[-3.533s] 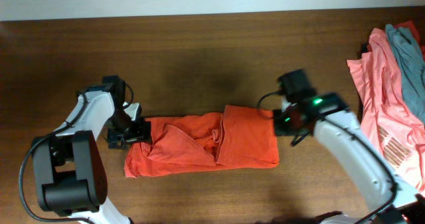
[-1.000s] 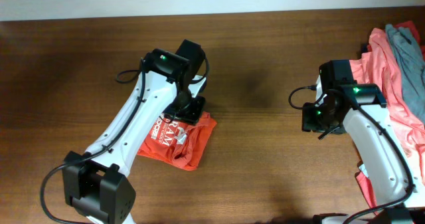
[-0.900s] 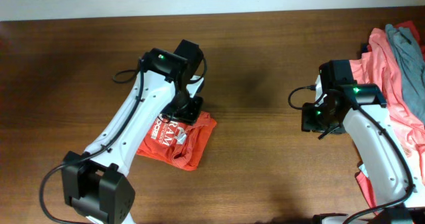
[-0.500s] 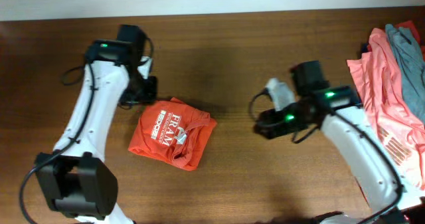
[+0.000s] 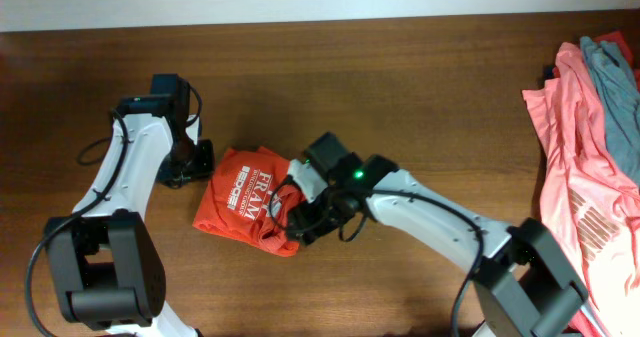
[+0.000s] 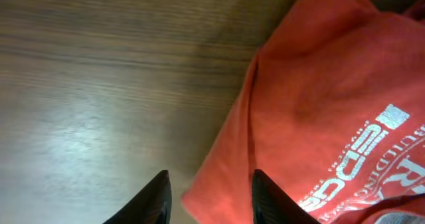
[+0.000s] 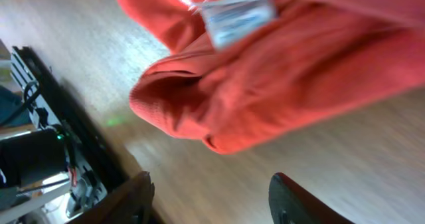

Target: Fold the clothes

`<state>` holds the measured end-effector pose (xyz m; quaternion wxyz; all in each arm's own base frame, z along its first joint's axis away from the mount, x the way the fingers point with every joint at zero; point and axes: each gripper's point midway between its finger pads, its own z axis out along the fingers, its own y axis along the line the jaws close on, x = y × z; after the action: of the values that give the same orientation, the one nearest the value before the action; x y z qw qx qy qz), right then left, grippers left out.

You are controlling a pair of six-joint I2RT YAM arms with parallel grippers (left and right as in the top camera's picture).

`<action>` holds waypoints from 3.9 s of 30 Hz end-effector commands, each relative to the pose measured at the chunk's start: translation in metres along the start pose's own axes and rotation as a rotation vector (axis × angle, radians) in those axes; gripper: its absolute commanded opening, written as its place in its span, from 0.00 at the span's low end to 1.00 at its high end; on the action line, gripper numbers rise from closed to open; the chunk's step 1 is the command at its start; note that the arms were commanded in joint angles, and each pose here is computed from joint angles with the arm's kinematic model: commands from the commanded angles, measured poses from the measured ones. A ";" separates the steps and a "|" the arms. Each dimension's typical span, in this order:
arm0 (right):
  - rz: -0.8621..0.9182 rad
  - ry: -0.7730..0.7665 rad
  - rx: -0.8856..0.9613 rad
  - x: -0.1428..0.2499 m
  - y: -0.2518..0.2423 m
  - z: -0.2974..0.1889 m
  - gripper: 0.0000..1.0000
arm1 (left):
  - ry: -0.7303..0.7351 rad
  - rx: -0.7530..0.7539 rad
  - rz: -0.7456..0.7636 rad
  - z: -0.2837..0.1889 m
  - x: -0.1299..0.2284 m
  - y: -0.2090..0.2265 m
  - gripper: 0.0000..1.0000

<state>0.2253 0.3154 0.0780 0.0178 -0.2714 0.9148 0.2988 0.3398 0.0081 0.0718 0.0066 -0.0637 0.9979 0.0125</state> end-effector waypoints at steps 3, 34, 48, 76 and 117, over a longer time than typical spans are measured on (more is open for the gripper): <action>0.013 0.015 -0.031 0.000 0.018 0.016 0.63 | 0.037 0.057 0.041 0.024 0.015 -0.010 0.39; 0.235 0.085 0.424 0.028 -0.075 0.027 0.04 | 0.210 0.075 0.033 0.076 0.081 -0.011 0.40; 0.145 -0.091 0.459 -0.014 -0.049 -0.044 0.29 | -0.006 0.144 0.061 -0.013 0.033 -0.028 0.27; 0.155 0.287 0.198 0.044 -0.019 0.040 0.13 | 0.042 0.211 0.198 0.089 -0.008 -0.052 0.25; 0.169 0.015 0.489 0.003 -0.114 -0.089 0.27 | -0.241 0.408 0.328 -0.022 -0.039 -0.085 0.68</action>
<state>0.2895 0.1920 0.0867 0.0480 -0.1870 0.9783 0.0749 0.3879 -0.0398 0.0891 0.1256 0.0140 0.9873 -0.0960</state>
